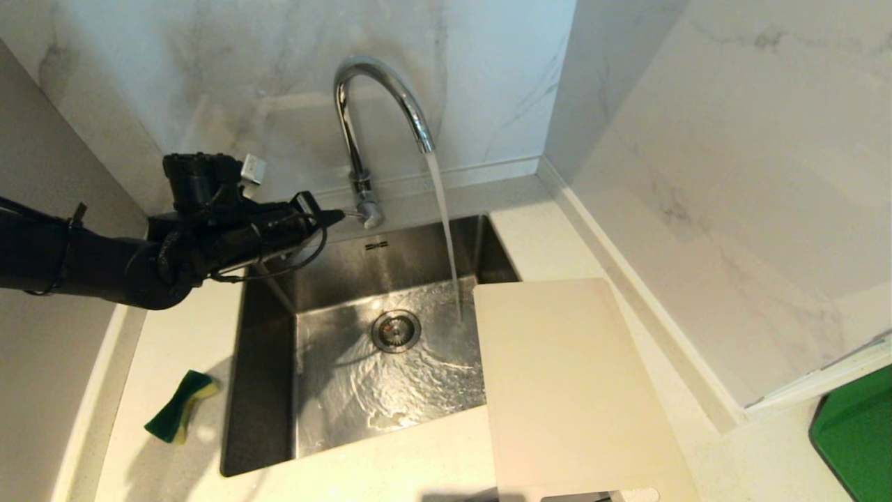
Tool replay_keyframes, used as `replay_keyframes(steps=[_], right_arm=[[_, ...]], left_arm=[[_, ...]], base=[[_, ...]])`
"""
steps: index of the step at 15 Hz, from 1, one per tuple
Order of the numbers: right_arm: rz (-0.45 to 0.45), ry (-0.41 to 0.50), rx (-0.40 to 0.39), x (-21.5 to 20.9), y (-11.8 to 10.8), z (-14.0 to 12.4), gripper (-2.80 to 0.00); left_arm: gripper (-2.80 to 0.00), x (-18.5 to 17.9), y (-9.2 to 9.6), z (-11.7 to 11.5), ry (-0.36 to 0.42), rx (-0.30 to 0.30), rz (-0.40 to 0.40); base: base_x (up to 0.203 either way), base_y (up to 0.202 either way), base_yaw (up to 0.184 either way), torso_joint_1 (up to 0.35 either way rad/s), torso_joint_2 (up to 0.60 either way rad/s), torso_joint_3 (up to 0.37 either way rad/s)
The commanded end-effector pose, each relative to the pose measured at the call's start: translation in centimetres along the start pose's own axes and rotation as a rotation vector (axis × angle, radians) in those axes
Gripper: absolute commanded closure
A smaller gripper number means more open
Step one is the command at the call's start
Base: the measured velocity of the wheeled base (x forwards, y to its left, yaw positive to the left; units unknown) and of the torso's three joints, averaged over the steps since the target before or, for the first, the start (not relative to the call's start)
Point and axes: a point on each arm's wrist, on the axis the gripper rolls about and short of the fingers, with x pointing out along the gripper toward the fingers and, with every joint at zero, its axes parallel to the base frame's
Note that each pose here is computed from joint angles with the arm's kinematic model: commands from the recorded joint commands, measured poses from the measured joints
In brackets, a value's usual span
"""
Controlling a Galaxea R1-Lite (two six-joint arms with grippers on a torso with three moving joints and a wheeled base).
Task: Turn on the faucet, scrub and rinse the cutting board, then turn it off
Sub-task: Turn off the tap
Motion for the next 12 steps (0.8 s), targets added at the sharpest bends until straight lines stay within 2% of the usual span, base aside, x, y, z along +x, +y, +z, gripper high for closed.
replay_keyframes(steps=[1, 6, 12], right_arm=[[0.0, 0.01, 0.001, 0.1, 0.0, 0.0, 0.0], [0.0, 0.007, 0.001, 0.1, 0.0, 0.0, 0.0], [0.001, -0.004, -0.001, 0.0, 0.0, 0.0, 0.0]], left_arm=[[0.0, 2.3, 1.0, -1.4, -0.003, -0.007, 0.004], [0.0, 5.2, 1.5, -1.1, -0.064, -0.015, -0.009], [0.0, 7.9, 2.3, -1.5, -0.096, -0.009, -0.015]], base=[[0.0, 0.0, 0.0, 0.0, 0.0, 0.0], [0.0, 0.0, 0.0, 0.0, 0.0, 0.0], [0.0, 0.0, 0.0, 0.0, 0.0, 0.0]])
